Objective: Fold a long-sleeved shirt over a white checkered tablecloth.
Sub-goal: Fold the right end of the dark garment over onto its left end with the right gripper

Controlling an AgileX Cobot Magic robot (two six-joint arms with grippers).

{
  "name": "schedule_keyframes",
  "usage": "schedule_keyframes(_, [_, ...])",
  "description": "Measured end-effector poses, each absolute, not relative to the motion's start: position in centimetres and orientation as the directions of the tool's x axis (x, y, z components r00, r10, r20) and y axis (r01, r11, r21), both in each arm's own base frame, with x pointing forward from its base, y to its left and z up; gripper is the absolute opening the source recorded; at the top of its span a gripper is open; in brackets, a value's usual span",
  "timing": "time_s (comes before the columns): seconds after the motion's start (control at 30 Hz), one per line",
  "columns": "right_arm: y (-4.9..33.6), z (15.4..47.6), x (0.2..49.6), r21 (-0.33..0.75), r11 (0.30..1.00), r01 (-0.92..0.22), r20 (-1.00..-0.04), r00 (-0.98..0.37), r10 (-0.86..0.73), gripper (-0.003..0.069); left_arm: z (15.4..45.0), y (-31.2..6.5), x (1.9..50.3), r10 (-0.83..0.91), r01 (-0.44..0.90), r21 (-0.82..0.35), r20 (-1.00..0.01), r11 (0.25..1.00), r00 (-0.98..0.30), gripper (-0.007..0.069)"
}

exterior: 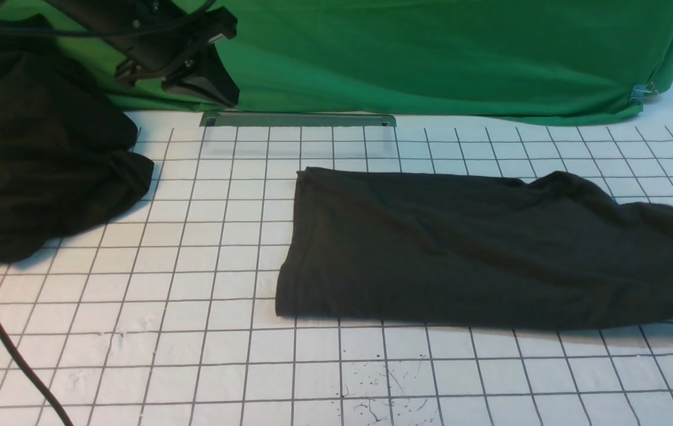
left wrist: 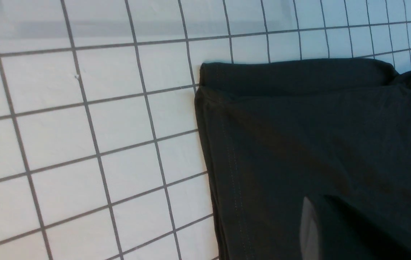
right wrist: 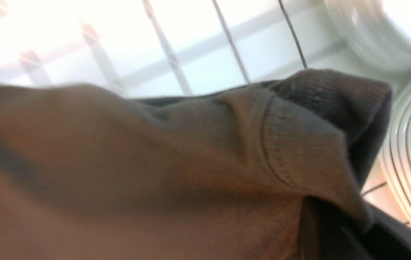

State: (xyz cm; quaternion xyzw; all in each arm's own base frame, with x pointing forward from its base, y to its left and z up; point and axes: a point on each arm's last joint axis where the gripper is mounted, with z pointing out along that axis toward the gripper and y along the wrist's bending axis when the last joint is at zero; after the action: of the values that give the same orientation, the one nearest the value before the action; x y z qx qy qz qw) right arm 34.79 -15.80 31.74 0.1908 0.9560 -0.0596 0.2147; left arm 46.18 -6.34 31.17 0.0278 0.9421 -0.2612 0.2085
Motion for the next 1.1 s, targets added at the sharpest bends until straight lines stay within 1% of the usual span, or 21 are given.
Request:
schedule_keyframes(0.03, [-15.4, 32.2, 34.8, -0.025, 0.923, 0.383, -0.439, -0.834, 0.335, 0.0034, 31.2, -6.3, 46.2, -0.056, 0.161, -0.48, -0.407, 0.862, -0.911, 0.0002])
schedule_keyframes(0.1, [-12.2, 35.9, 35.0, 0.028, 0.947, 0.319, -0.469, -0.833, 0.294, 0.0034, 31.1, -6.2, 46.2, -0.059, 0.158, -0.48, -0.407, 0.863, -0.912, 0.0002])
schedule_keyframes(0.17, [-9.6, 37.3, 35.5, 0.062, 0.964, 0.258, -0.49, -0.833, 0.254, 0.0033, 31.1, -6.2, 46.2, -0.06, 0.159, -0.483, -0.406, 0.861, -0.912, 0.0002])
schedule_keyframes(0.2, [-7.5, 38.0, 35.9, 0.088, 0.974, 0.209, -0.504, -0.834, 0.224, 0.0033, 31.2, -6.3, 46.2, -0.06, 0.159, -0.485, -0.406, 0.86, -0.912, 0.0002])
schedule_keyframes(0.3, [-0.7, 38.2, 37.0, 0.147, 0.987, 0.069, -0.507, -0.851, 0.136, 0.0032, 31.1, -6.3, 46.2, -0.06, 0.159, -0.484, -0.406, 0.86, -0.912, 0.0002])
schedule_keyframes(0.37, [2.0, 37.8, 37.3, 0.166, 0.986, 0.018, -0.503, -0.859, 0.1, 0.0032, 31.1, -6.2, 46.2, -0.06, 0.159, -0.483, -0.406, 0.861, -0.912, 0.0002])
schedule_keyframes(0.43, [7.4, 36.7, 37.8, 0.196, 0.978, -0.076, -0.498, -0.866, 0.033, 0.0032, 31.1, -6.2, 46.2, -0.06, 0.159, -0.483, -0.406, 0.861, -0.912, 0.0002])
schedule_keyframes(0.47, [7.9, 36.6, 37.9, 0.2, 0.977, -0.081, -0.502, -0.865, 0.031, 0.0032, 31.1, -6.2, 46.2, -0.06, 0.159, -0.483, -0.406, 0.861, -0.912, 0.0002])
schedule_keyframes(0.5, [11.7, 35.3, 38.3, 0.22, 0.965, -0.141, -0.504, -0.864, -0.011, 0.0032, 31.1, -6.2, 46.2, -0.06, 0.159, -0.483, -0.406, 0.861, -0.912, 0.0002])
schedule_keyframes(0.57, [13.7, 34.5, 38.5, 0.23, 0.959, -0.167, -0.505, -0.863, -0.029, 0.0032, 31.1, -6.2, 46.2, -0.06, 0.159, -0.483, -0.406, 0.861, -0.912, 0.0002])
schedule_keyframes(0.6, [17.4, 32.4, 38.7, 0.243, 0.945, -0.218, -0.503, -0.861, -0.069, 0.0034, 31.1, -6.2, 46.2, -0.06, 0.159, -0.483, -0.406, 0.861, -0.912, 0.0002])
schedule_keyframes(0.63, [19.2, 31.3, 38.9, 0.25, 0.939, -0.238, -0.505, -0.859, -0.083, 0.0036, 31.1, -6.2, 46.2, -0.06, 0.159, -0.483, -0.406, 0.861, -0.912, 0.0002])
schedule_keyframes(0.67, [20.8, 30.1, 39.0, 0.257, 0.932, -0.257, -0.509, -0.856, -0.095, 0.004, 31.1, -6.2, 46.2, -0.06, 0.159, -0.483, -0.406, 0.861, -0.912, 0.0002])
schedule_keyframes(0.77, [23.9, 27.8, 39.2, 0.267, 0.917, -0.295, -0.526, -0.842, -0.118, 0.005, 31.1, -6.2, 46.2, -0.06, 0.159, -0.483, -0.406, 0.861, -0.912, 0.0002])
schedule_keyframes(0.8, [25.9, 25.9, 39.2, 0.272, 0.908, -0.32, -0.527, -0.839, -0.137, 0.0059, 31.1, -6.2, 46.2, -0.06, 0.159, -0.483, -0.406, 0.861, -0.912, 0.0002])
schedule_keyframes(0.83, [26.2, 25.7, 39.2, 0.273, 0.906, -0.324, -0.533, -0.835, -0.138, 0.0062, 31.1, -6.2, 46.2, -0.06, 0.159, -0.483, -0.406, 0.861, -0.912, 0.0002])
schedule_keyframes(0.87, [27.8, 23.9, 39.1, 0.274, 0.898, -0.344, -0.531, -0.833, -0.157, 0.0084, 31.1, -6.2, 46.2, -0.059, 0.158, -0.48, -0.406, 0.863, -0.912, 0.0002])
schedule_keyframes(0.9, [28.3, 23.3, 39.1, 0.274, 0.895, -0.351, -0.534, -0.83, -0.162, 0.0098, 31.1, -6.2, 46.2, -0.059, 0.158, -0.479, -0.406, 0.863, -0.912, 0.0003])
schedule_keyframes(0.97, [29.6, 21.3, 38.9, 0.27, 0.891, -0.365, -0.522, -0.833, -0.183, 0.0188, 31.1, -6.2, 46.2, -0.055, 0.158, -0.472, -0.407, 0.867, -0.912, 0.0003])
schedule_keyframes(1.03, [30.2, 20.5, 38.7, 0.268, 0.889, -0.37, -0.507, -0.839, -0.197, 0.0324, 31.0, -6.0, 46.2, -0.048, 0.158, -0.453, -0.409, 0.877, -0.911, 0.0003])
schedule_keyframes(1.1, [30.1, 21.0, 38.5, 0.265, 0.89, -0.371, -0.488, -0.848, -0.208, 0.0478, 30.7, -5.8, 46.2, -0.057, 0.133, -0.435, -0.397, 0.89, -0.916, 0.0004])
